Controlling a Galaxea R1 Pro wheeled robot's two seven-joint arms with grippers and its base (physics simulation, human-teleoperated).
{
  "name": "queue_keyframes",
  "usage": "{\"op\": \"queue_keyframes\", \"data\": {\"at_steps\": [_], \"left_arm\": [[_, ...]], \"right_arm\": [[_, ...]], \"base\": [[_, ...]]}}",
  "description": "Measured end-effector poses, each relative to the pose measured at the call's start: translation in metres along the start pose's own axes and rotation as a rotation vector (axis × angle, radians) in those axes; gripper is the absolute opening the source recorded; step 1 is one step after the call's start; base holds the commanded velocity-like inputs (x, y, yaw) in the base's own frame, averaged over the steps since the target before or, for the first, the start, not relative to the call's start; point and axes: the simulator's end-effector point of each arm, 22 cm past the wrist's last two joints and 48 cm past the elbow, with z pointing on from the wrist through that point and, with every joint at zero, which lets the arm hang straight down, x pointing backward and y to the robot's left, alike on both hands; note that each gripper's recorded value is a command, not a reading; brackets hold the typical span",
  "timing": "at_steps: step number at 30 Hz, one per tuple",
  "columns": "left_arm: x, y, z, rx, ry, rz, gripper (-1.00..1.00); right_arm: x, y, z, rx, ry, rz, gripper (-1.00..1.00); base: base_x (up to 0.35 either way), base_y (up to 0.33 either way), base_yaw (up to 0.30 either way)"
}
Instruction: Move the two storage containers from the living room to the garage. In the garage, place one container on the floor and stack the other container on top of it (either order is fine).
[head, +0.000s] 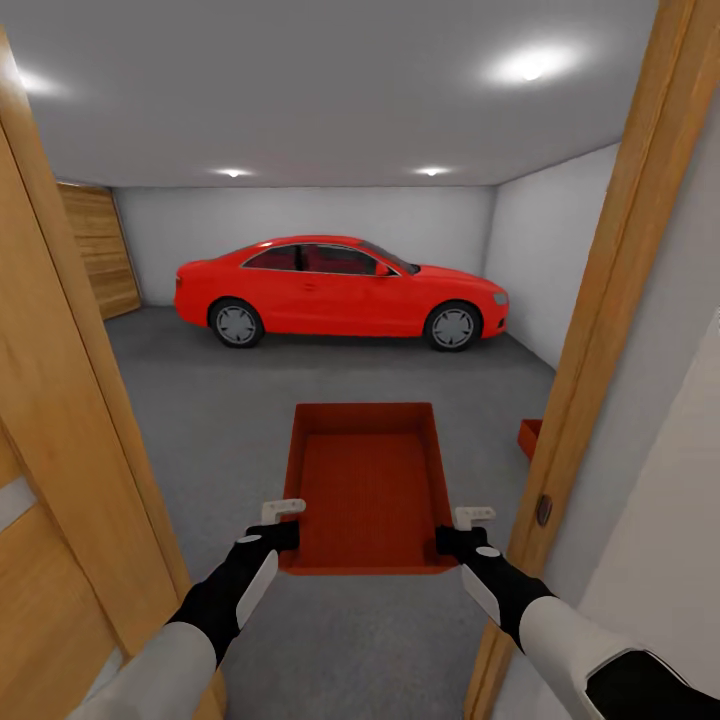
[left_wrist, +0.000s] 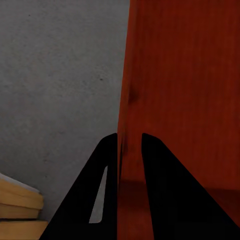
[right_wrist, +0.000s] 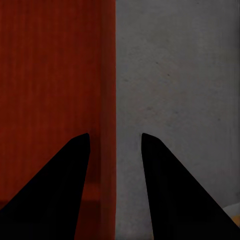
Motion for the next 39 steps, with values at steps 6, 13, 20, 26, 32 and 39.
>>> {"op": "queue_keyframes", "data": {"at_steps": [6,13,20,26,32,39], "left_arm": [[0.0,0.0,0.0,0.0,0.0,0.0,-1.0],[0.0,0.0,0.0,0.0,0.0,0.0,-1.0],[-0.0001,-0.0002,-0.0003,0.0,0.0,0.001,-1.0],[-0.0001,-0.0003,-0.0005,0.0,0.0,0.002,-1.0],[-0.0001,-0.0002,-0.0003,0.0,0.0,0.001,-1.0],[0.0,-0.0004,-0.0001,0.0,0.0,0.002,-1.0]], "right_arm": [[0.0,0.0,0.0,0.0,0.0,0.0,-1.0],[0.0002,0.0,0.0,0.0,0.0,0.001,-1.0],[0.0005,-0.0001,-0.0002,0.0,0.0,0.001,-1.0],[0.0009,-0.0002,-0.0004,0.0,0.0,0.002,-1.0],[0.0008,-0.0001,-0.0003,0.0,0.0,0.002,-1.0],[0.001,-0.0003,0.0,0.0,0.0,0.002,-1.0]], "base": [[0.0,0.0,-0.002],[0.0,0.0,0.0],[0.044,0.03,0.0],[0.217,0.188,0.0],[0.184,0.144,0.0],[0.013,0.009,0.0]]}}
